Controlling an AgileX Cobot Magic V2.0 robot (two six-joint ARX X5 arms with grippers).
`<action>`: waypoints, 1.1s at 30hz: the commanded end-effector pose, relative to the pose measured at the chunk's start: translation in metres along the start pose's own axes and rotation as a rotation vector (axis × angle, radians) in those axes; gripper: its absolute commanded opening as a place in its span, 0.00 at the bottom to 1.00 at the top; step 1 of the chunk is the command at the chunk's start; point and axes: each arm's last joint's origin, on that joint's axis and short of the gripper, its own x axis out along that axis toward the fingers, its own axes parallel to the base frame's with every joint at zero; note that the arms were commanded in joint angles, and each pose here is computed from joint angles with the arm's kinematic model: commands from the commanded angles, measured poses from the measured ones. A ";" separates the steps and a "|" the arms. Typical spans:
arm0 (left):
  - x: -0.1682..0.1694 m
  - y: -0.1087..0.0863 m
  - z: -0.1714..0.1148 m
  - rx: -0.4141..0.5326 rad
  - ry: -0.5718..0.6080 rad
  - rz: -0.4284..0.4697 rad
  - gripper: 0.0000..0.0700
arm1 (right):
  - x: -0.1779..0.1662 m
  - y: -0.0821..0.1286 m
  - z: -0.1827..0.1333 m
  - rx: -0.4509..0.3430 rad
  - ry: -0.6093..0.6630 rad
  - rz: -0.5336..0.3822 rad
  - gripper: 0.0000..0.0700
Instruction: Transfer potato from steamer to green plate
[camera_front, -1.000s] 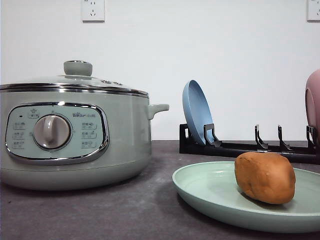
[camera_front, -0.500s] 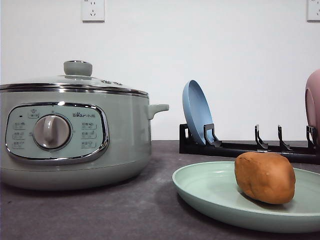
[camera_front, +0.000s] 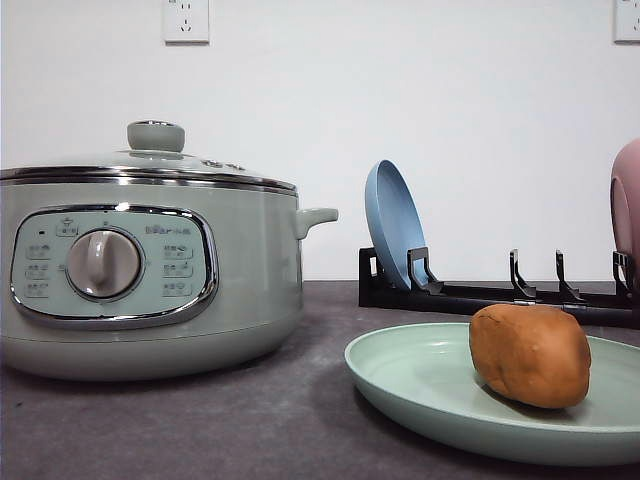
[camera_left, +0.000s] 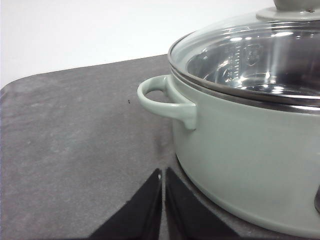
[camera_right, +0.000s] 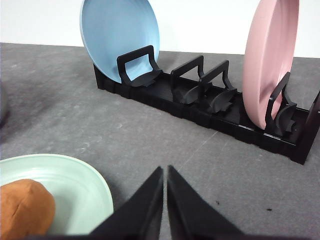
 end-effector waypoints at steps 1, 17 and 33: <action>0.002 -0.001 -0.007 -0.007 0.025 -0.001 0.00 | 0.000 0.000 -0.001 -0.007 0.002 0.001 0.00; 0.002 -0.001 -0.007 -0.007 0.025 -0.001 0.00 | 0.000 0.000 -0.001 -0.007 0.002 0.001 0.00; 0.002 -0.001 -0.007 -0.007 0.025 -0.001 0.00 | 0.000 0.000 -0.001 -0.007 0.002 0.001 0.00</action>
